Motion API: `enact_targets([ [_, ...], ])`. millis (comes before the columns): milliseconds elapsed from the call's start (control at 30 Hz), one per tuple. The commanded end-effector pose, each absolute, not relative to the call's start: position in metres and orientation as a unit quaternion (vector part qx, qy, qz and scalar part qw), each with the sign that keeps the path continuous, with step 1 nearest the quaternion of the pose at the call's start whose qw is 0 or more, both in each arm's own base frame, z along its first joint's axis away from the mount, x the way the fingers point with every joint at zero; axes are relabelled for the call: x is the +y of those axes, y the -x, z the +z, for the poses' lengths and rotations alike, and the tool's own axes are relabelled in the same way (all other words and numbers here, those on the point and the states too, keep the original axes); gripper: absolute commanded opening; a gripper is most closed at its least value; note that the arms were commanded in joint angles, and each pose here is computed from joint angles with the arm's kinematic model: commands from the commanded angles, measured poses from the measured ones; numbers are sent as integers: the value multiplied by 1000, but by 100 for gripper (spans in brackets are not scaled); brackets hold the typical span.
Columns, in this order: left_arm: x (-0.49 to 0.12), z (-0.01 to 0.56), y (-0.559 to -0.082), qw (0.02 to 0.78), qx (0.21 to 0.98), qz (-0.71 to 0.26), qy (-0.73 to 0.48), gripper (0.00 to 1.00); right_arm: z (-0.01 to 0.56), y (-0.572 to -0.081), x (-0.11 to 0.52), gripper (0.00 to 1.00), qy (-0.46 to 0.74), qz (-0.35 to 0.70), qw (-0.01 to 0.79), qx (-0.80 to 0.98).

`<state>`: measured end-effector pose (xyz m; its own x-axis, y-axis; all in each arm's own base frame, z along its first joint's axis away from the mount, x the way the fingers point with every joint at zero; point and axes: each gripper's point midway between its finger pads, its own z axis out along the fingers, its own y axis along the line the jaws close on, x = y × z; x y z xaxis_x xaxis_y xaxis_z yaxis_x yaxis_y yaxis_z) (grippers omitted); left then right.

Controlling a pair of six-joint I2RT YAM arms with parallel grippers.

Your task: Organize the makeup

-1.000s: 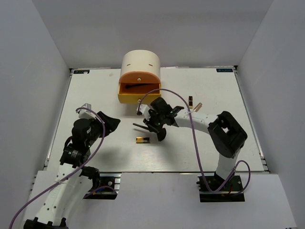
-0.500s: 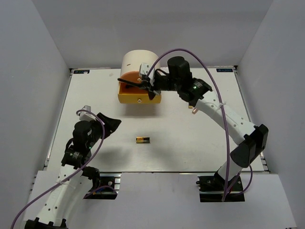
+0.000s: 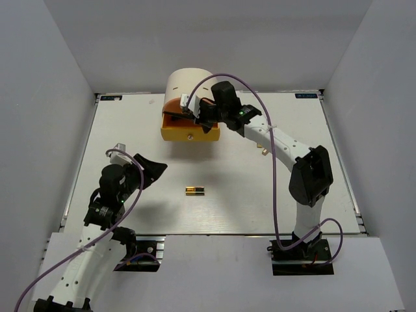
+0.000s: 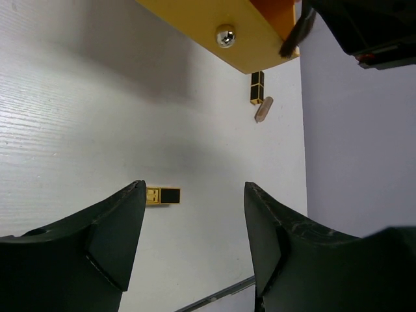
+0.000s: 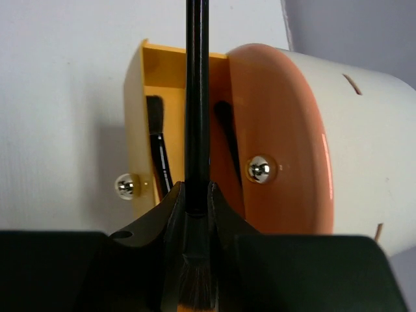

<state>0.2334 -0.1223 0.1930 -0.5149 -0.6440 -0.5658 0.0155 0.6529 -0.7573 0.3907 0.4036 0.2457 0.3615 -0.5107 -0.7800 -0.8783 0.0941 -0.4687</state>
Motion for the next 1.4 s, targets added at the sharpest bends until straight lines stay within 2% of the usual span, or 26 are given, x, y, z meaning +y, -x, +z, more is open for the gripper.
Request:
enact_targets([
  [0,-125,198,-229,451,785,-378,193,71,277,-410,404,0,630,143,564,515],
  [433,-130,199,-231,441,790,-384,185,71,236,-424,402,0,643,119,537,533],
  [500,-130,200,-230,443,789,-384,184,72,231,-428,400,8,639,113,533,543],
  [533,-130,200,-229,443,788,-385,184,72,229,-427,400,20,640,113,530,544],
  [700,-131,198,-230,444,787,-387,184,72,228,-430,398,38,637,109,529,550],
  [800,-131,198,-232,441,789,-386,184,72,237,-430,399,46,629,114,536,552],
  [900,-131,198,-233,441,790,-384,182,72,247,-426,399,48,623,126,538,553],
  [967,-132,196,-234,441,790,-384,182,72,256,-422,399,46,618,136,542,553],
  [1033,-132,195,-234,440,790,-385,182,72,268,-415,400,33,615,154,548,546],
  [1067,-132,195,-234,439,791,-385,182,72,280,-411,398,23,608,164,555,544],
  [1100,-133,195,-235,441,790,-385,181,72,285,-406,398,6,609,177,555,539],
  [1133,-132,193,-235,439,792,-384,183,72,288,-393,401,0,619,208,548,522],
  [1233,-133,193,-237,442,790,-385,181,72,282,-352,397,0,670,277,500,474],
  [1367,-134,192,-239,441,791,-385,180,72,252,-321,388,0,716,317,437,442],
])
